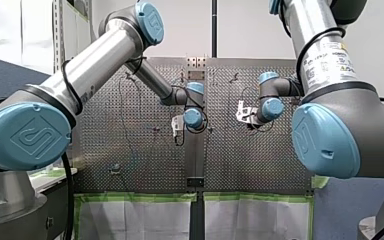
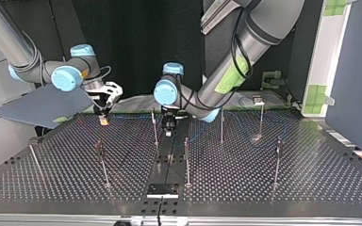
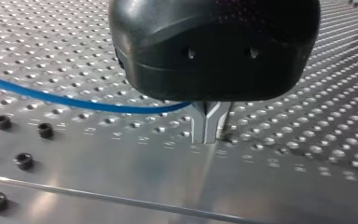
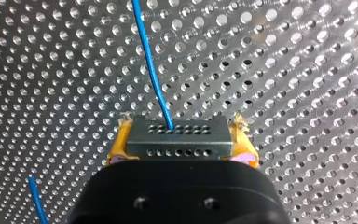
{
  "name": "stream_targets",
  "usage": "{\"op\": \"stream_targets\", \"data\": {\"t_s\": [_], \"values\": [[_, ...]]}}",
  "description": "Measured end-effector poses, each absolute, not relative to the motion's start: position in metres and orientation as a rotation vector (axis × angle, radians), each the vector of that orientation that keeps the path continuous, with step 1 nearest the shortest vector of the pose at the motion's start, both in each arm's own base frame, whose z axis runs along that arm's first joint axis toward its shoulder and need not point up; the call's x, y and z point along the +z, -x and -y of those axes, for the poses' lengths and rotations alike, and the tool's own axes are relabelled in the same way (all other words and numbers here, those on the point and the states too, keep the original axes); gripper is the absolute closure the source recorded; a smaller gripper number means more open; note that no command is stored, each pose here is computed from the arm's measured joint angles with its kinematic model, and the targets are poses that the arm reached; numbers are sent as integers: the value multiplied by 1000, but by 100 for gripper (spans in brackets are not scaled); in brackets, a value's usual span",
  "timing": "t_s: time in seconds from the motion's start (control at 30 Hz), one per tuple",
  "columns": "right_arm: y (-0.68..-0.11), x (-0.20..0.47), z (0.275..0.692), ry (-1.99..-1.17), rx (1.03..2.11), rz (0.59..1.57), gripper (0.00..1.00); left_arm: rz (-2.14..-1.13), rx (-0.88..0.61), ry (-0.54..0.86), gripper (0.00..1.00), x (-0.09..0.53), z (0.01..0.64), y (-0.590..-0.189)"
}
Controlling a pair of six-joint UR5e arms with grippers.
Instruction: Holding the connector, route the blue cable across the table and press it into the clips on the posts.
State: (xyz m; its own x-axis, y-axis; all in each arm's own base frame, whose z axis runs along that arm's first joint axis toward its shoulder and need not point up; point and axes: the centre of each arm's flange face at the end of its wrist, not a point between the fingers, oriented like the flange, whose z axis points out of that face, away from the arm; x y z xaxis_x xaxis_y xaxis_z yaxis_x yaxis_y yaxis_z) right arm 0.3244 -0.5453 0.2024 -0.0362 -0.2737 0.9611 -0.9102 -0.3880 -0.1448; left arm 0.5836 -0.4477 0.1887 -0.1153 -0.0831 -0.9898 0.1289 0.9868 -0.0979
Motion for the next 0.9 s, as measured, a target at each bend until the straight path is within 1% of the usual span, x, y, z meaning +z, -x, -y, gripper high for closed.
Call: {"op": "stream_targets", "data": {"t_s": [0.13, 0.17, 0.2, 0.23, 0.3, 0.33, 0.37, 0.4, 0.43, 0.47, 0.5, 0.53, 0.57, 0.63, 0.67, 0.7, 0.73, 0.77, 0.8, 0.83, 0.9], "values": [[-320, 203, 548, -1677, 1454, 1251, 100, -1674, -181, -33, 100, 192, 448, -586], [-320, 203, 549, -1677, 1454, 1251, 100, -1675, -181, -33, 92, 193, 448, -586], [-319, 203, 549, -1677, 1454, 1251, 100, -1675, -181, -33, 89, 193, 448, -586], [-319, 203, 549, -1677, 1453, 1251, 100, -1676, -181, -32, 89, 193, 448, -586], [-318, 203, 550, -1677, 1453, 1251, 100, -1679, -180, -32, 79, 193, 448, -585], [-317, 203, 550, -1677, 1453, 1252, 100, -1681, -180, -33, 79, 192, 448, -585], [-317, 203, 550, -1677, 1452, 1252, 100, -1683, -180, -34, 74, 192, 448, -585], [-316, 203, 551, -1677, 1452, 1252, 100, -1687, -179, -35, 66, 192, 448, -584], [-316, 203, 551, -1677, 1452, 1252, 100, -1690, -178, -36, 66, 192, 448, -584], [-316, 203, 551, -1677, 1451, 1252, 100, -1693, -177, -37, 60, 191, 448, -583], [-315, 203, 551, -1677, 1451, 1253, 100, -1697, -175, -39, 53, 191, 448, -583], [-315, 203, 551, -1677, 1451, 1252, 100, -1700, -174, -40, 53, 190, 448, -582], [-315, 203, 552, -1677, 1450, 1252, 100, -1703, -172, -42, 46, 190, 448, -582], [-315, 203, 552, -1677, 1450, 1252, 100, -1710, -168, -45, 46, 189, 447, -581], [-315, 204, 552, -1677, 1450, 1252, 100, -1712, -166, -46, 36, 189, 447, -580], [-315, 204, 552, -1677, 1450, 1252, 100, -1715, -163, -47, 32, 188, 447, -580], [-315, 204, 552, -1677, 1449, 1252, 100, -1717, -160, -46, 32, 188, 447, -579], [-315, 204, 552, -1677, 1449, 1252, 100, -1719, -156, -44, 27, 188, 447, -579], [-315, 204, 552, -1677, 1449, 1252, 100, -1722, -150, -42, 18, 188, 446, -579], [-315, 204, 552, -1677, 1449, 1253, 100, -1725, -147, -42, 18, 188, 446, -578], [-315, 204, 552, -1677, 1449, 1253, 100, -1733, -141, -44, 0, 187, 446, -576]]}}
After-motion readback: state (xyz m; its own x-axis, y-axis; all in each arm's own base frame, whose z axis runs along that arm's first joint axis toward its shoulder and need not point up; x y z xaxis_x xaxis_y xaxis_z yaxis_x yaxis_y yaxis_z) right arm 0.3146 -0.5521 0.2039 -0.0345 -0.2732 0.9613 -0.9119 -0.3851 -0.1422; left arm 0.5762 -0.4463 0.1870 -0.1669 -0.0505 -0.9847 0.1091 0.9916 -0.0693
